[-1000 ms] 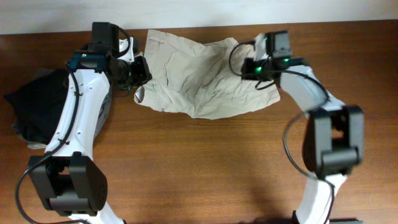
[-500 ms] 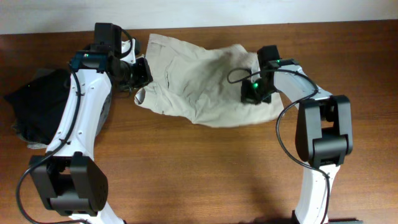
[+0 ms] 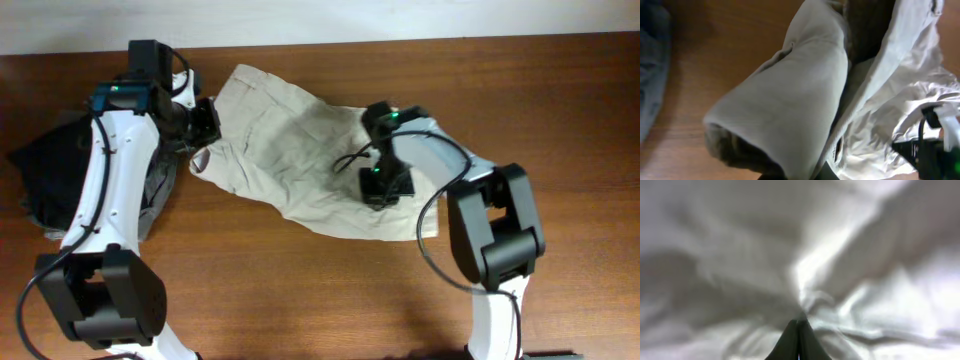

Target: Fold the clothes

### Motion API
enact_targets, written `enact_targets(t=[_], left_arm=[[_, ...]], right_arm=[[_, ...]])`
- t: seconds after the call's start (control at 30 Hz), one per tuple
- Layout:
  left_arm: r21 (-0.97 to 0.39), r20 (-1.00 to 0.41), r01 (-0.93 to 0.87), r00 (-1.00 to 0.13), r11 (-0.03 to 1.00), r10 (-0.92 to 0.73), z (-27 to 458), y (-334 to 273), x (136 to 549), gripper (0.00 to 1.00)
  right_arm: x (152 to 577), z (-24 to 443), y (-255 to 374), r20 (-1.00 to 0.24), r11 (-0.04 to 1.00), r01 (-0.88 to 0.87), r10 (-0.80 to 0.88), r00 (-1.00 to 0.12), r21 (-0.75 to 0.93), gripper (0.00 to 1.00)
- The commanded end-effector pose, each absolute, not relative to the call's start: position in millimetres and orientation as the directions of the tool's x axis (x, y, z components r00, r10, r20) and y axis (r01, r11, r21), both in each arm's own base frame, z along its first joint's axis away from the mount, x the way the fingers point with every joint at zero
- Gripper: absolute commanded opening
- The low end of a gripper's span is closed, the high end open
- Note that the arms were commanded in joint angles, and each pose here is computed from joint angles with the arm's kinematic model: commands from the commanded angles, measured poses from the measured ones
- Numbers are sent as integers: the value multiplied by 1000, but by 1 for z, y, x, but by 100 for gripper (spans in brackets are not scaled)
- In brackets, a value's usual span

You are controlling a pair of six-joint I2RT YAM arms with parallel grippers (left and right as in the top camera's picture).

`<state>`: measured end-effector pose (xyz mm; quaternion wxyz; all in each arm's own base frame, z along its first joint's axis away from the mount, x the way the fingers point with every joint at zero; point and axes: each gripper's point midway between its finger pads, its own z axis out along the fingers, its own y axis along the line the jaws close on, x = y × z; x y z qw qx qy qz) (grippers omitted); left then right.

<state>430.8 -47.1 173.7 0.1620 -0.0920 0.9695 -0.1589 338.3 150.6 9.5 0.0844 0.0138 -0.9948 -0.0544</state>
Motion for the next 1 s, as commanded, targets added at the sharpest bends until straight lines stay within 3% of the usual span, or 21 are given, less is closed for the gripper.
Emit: enact_targets(t=[0.0,0.43,0.67,0.97], left_arm=[[-337,-407,-72,-888,939,-214,214,-46,444,1],[-272,-502,123,-864,954,-31,230,-132,445,0],[-255,-517,162,-856,953,7,218,-197,441,1],[-241,-475,299,-866,923,156,153,-285,434,1]], right_arm=[[350,37,145,62,998,19,15,-998,67,4],[383,143,97,-237,975,127,169,-957,181,10],[375,159,77,-225,958,181,231,-947,221,4],[378,185,56,-276,928,220,305,-912,299,4]])
